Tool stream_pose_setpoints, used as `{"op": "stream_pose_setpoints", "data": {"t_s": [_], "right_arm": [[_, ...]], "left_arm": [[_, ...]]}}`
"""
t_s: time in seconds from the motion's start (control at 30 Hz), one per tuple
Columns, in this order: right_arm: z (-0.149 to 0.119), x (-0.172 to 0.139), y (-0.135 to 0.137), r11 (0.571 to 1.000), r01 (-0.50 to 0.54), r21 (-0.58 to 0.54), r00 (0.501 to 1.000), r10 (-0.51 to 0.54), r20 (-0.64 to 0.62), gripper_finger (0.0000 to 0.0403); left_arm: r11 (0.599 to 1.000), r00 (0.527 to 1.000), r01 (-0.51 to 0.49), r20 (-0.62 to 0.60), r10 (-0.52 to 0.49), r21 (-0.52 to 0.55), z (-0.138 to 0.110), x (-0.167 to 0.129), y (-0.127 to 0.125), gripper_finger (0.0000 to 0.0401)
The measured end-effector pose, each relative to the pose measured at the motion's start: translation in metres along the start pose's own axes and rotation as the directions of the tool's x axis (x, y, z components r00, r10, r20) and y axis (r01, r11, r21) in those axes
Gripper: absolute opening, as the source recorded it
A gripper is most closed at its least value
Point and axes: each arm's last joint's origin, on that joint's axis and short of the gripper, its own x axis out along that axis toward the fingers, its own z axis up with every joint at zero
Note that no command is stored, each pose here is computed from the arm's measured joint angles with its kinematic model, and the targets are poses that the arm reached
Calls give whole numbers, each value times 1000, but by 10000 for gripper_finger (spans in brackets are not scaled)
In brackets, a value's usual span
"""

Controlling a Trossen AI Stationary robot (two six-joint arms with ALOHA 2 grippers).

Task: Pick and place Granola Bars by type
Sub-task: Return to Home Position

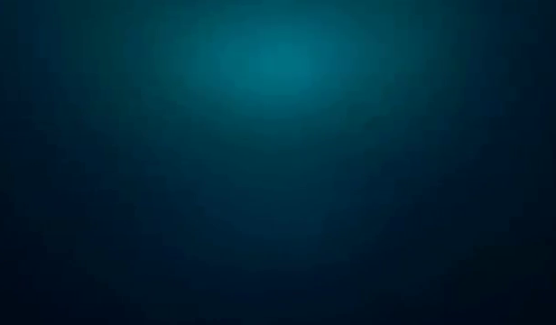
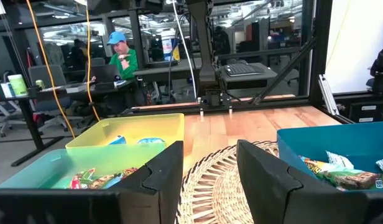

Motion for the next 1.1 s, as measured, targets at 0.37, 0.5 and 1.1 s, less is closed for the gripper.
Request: {"op": "stream_pose_setpoints", "data": {"t_s": [0.37,0.5,1.1], "right_arm": [[9,-2,-11,990,138,-12,988,-136,77,10],[9,-4,-17,974,226,-9,972,-225,65,13],[-21,-23,-61,899,433,63,901,-430,-58,5]], "left_arm": [[1000,1000,0,0,0,0,0,0,0,143],[1000,1000,0,0,0,0,0,0,0,143],[1000,1000,0,0,0,0,0,0,0,143]]}}
